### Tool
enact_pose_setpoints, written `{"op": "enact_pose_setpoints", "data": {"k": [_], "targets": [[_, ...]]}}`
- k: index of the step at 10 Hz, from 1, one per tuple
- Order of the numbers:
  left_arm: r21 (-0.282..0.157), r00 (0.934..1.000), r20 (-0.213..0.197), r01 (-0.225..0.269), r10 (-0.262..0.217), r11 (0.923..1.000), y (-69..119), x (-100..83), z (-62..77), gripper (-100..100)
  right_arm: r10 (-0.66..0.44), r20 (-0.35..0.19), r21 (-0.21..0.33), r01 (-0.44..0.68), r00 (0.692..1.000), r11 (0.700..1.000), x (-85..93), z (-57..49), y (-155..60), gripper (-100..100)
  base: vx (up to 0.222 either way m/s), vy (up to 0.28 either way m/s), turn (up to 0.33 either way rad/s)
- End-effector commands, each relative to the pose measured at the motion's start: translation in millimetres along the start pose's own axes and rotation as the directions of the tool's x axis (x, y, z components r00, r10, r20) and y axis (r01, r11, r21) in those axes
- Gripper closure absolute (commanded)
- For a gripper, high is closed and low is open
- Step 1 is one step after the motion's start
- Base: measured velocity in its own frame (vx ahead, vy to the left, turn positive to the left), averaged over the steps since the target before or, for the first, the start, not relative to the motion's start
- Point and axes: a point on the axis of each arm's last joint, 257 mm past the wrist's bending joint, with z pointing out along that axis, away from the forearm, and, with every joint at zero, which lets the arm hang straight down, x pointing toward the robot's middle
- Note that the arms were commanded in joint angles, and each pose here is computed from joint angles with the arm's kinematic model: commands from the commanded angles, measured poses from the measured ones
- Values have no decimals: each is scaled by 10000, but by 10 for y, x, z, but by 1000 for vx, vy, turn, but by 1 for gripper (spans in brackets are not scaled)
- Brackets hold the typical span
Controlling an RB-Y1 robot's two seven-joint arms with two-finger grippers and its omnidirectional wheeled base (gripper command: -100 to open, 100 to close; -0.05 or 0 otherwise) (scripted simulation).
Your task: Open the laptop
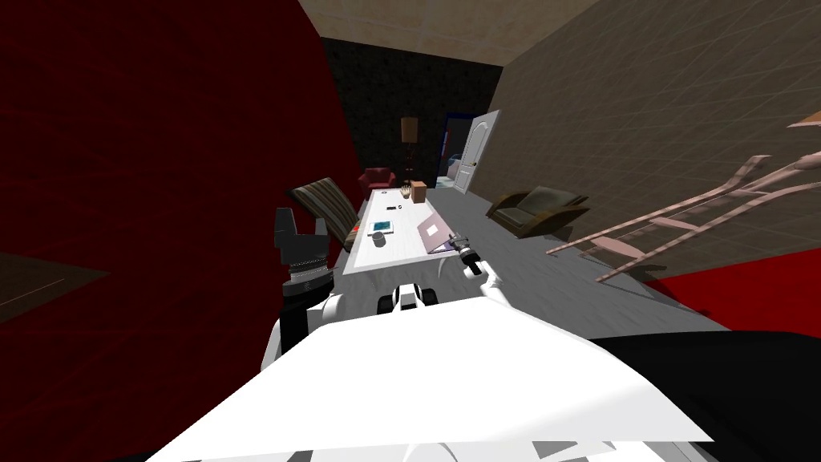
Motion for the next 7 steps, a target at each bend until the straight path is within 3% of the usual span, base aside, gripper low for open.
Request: {"op": "enact_pose_setpoints", "data": {"k": [1,5,6,7], "targets": [[0,10000,0,-1,1,10000,0,0,0,0,1088,-238,-132,-1091,9938,9939,268,-151,243,100,60,-102,-19],[0,10000,0,1,-1,10000,0,0,0,0,2306,-306,-170,-2312,9726,9728,487,-271,465,100,37,-75,-27],[0,10000,0,1,-1,10000,0,0,0,0,2011,-163,11,-2011,9794,9796,302,-121,236,-100,-29,-16,50],[2,10000,1,3,-3,10000,0,1,0,0,2011,-163,11,-2011,9794,9796,302,-121,236,-100,-61,24,46]]}}
